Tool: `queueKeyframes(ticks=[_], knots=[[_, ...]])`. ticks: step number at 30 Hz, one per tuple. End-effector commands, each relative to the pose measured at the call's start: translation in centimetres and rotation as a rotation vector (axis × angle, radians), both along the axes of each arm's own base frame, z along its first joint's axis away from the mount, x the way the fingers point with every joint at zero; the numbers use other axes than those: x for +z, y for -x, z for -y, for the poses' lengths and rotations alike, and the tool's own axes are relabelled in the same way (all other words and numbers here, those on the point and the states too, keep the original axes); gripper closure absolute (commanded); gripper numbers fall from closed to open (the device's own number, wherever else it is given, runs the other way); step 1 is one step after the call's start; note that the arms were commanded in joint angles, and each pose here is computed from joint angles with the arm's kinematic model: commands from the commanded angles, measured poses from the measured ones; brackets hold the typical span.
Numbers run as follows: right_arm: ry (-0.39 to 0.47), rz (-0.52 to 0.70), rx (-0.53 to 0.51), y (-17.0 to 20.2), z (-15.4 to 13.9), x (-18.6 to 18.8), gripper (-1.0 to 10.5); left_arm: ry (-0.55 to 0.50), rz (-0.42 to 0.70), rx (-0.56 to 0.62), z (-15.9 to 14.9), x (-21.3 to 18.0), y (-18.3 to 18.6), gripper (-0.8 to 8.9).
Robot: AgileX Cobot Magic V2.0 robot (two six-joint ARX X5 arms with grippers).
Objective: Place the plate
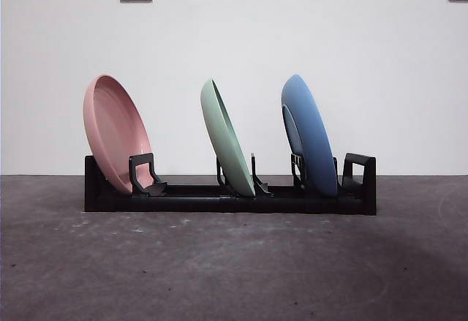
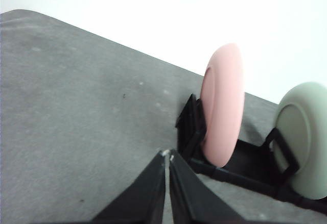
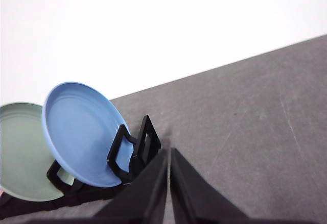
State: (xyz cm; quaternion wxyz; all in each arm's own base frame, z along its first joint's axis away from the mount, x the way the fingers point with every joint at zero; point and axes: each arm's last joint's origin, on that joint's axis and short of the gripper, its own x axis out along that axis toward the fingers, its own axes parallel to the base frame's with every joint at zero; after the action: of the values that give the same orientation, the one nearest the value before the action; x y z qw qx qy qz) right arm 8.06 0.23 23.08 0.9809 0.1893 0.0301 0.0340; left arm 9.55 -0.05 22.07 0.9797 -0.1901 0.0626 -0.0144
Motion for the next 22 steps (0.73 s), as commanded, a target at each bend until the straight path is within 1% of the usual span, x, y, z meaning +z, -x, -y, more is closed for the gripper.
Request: queueKeyframes(ticks=[1,3,6,10,13,18,22], knots=[[-0.024,-0.010,0.000,0.3,0.0,2.2,9.4,0.009,0.001,-0.017,0.1,2.0,-0.6,8.03],[-0.021,-0.028,0.017,0.3,-0.1,3.7,9.4,0.004,-0.017,-0.038,0.1,3.3,-1.3,8.03],[0.004,-0.061,0.084,0.1,-0.2,6.0,9.4,0.010,-0.042,-0.103,0.3,5.3,-2.6,8.03],[0.047,-0.139,0.210,-0.6,-0.6,8.7,9.4,0.024,-0.068,-0.225,1.0,7.8,-4.6,8.03],[0.101,-0.180,0.312,-1.2,-0.8,10.3,9.4,0.021,-0.106,-0.319,1.7,9.3,-5.9,8.03],[0.183,-0.191,0.475,-2.3,-1.4,12.0,9.4,0.009,-0.196,-0.491,3.0,10.9,-7.6,8.03],[0.257,-0.186,0.599,-3.4,-2.0,12.0,9.4,-0.011,-0.246,-0.657,4.1,11.6,-8.4,8.03]])
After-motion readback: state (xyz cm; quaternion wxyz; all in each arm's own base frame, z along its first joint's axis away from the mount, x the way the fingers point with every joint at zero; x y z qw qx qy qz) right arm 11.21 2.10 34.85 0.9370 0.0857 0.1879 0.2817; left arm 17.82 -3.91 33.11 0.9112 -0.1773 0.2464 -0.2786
